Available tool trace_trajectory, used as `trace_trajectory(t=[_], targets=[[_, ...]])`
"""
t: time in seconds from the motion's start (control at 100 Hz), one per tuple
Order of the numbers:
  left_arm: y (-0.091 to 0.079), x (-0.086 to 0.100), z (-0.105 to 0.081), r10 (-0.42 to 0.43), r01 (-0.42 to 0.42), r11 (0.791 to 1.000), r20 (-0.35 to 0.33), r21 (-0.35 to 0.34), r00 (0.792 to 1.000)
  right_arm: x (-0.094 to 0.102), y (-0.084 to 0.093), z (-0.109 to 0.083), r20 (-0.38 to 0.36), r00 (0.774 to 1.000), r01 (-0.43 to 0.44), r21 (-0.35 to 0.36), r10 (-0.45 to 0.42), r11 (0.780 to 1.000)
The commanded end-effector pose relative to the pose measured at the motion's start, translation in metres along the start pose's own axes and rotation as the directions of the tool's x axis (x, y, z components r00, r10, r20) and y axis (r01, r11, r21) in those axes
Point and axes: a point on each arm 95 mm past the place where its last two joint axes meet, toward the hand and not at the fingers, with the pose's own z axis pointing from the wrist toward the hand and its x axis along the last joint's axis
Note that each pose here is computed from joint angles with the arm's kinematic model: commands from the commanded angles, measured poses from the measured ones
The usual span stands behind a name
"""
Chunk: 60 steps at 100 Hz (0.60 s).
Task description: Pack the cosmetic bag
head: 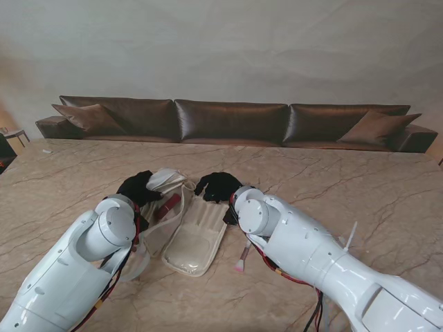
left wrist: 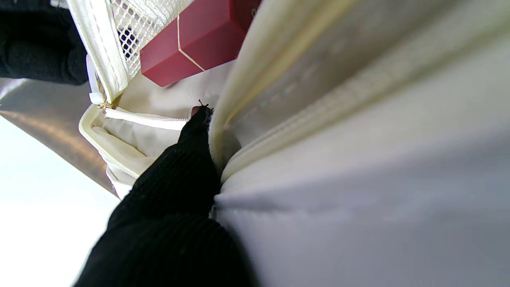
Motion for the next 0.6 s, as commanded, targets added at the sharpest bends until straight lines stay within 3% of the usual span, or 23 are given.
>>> trace_trajectory(t=[0.0, 0.17, 0.45, 0.59], targets=[[-0.0007, 0.0051, -0.0021, -0.006, 0.006, 1.000, -0.017, 0.004, 1.000, 0.0096, -0.0036, 0.0027, -0.019, 1.000, -0.014, -0.005, 0.014, 1.000], [0.0000, 0.0049, -0.0021, -0.003, 0.003, 1.000, -0.016, 0.004, 1.000, 0.0119, -0.0039, 0.0053, -0.016, 0.987, -0.157, -0.008, 0.157, 0.988], [0.0009, 0.0048, -0.0018, 0.007, -0.007, 1.000, -0.012, 0.005, 1.000, 0.0108, -0.0053, 0.0074, -0.038, 0.978, -0.205, -0.020, 0.204, 0.979], [0.0027, 0.0049, -0.0016, 0.008, -0.008, 1.000, -0.012, 0.001, 1.000, 0.0111, -0.0081, 0.0111, -0.056, 0.973, -0.228, -0.060, 0.225, 0.972]])
